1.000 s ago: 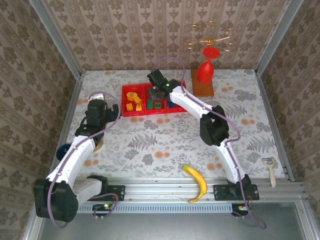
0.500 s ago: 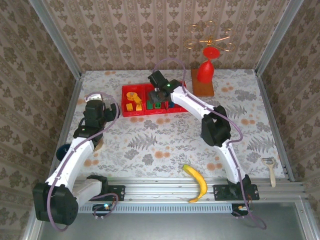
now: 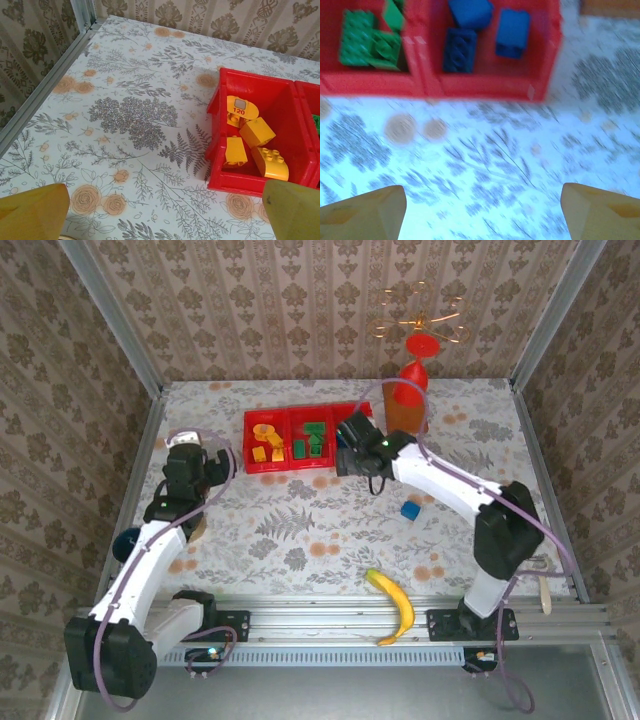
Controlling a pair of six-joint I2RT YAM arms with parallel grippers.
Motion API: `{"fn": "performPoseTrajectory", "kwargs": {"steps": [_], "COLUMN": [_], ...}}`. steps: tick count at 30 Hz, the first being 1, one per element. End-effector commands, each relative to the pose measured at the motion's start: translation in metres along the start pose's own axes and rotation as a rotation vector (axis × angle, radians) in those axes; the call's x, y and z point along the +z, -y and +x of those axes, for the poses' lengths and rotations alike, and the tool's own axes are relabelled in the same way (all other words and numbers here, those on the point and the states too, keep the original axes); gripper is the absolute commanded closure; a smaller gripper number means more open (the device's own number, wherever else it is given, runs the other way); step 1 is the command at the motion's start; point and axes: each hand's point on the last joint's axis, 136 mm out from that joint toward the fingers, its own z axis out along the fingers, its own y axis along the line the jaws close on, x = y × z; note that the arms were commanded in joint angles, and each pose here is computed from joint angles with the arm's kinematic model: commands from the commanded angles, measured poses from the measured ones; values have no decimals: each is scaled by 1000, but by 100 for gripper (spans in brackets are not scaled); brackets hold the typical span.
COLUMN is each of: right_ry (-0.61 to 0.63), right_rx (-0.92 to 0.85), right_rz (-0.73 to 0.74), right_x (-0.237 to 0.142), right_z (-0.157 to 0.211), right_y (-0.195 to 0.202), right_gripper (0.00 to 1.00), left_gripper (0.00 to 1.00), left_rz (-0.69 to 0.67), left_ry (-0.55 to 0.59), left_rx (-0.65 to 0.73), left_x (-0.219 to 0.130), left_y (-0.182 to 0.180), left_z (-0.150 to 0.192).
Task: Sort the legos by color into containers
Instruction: Pick up the lego from the middle-right of the table.
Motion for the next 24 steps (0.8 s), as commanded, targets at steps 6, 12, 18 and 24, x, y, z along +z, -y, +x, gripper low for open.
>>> {"fn": "performPoseTrajectory", "kwargs": {"steps": [6,12,18,24], "right_ry": [-33,-67,-120,-196], "right_rx": [153,229,305,378], "right_rz": [163,206,214,169], "right_x": [-21,-24,-9,17], "right_z": [58,83,100,120], "right_y": [66,92,107,110], "right_gripper": [11,0,0,2], "left_gripper": [0,0,0,0], "left_rz": [-12,1,8,9], "left_ry": [33,32,26,16], "left_rx": [-54,-70,-75,-75], "left_x": [-2,-1,0,3], "left_y": [-6,-4,-3,-2], "left_z": [-1,0,2,4]}}
